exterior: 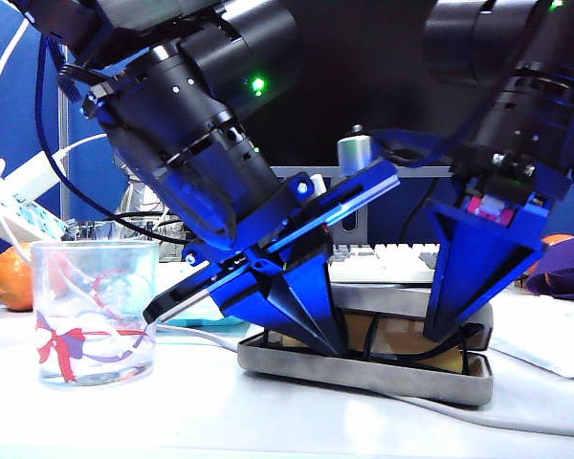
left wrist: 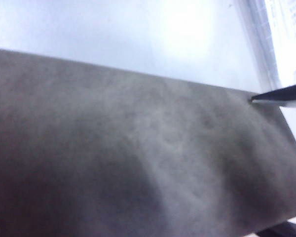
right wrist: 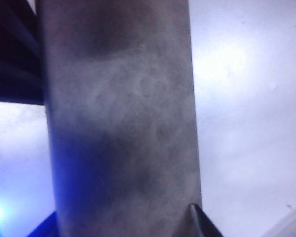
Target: Pick up the glasses, fold the temples of the glasses, place the glasses into the glasses case, and finally close the glasses case.
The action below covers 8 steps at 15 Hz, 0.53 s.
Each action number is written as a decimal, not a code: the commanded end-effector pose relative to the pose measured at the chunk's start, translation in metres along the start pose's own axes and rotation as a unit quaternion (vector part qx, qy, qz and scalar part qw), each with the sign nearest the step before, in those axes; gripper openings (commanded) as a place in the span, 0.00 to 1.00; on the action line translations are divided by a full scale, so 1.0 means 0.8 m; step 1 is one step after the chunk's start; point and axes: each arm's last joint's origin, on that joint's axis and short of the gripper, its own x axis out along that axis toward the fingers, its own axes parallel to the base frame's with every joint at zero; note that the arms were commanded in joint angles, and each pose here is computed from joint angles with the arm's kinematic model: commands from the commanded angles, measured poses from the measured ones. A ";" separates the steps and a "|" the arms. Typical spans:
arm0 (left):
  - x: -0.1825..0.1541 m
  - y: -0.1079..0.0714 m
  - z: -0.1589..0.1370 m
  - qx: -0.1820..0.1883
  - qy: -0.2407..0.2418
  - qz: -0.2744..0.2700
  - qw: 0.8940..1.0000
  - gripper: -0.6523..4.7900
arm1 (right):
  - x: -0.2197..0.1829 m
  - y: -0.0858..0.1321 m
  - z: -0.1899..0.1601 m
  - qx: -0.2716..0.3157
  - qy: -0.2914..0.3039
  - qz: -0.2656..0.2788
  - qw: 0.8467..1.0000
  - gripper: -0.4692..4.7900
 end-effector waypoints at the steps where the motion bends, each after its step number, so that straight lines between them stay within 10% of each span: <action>1: 0.001 0.000 0.000 -0.002 -0.004 0.007 1.000 0.11 | 0.008 0.007 0.008 -0.022 0.006 -0.024 0.999 0.46; 4: 0.001 0.001 -0.001 -0.002 -0.003 0.008 1.000 0.11 | 0.008 0.010 0.010 -0.024 0.002 -0.023 0.999 0.17; 8: 0.002 0.003 -0.001 -0.002 -0.006 0.020 1.000 0.11 | 0.007 0.009 0.012 -0.006 -0.007 -0.026 1.000 0.09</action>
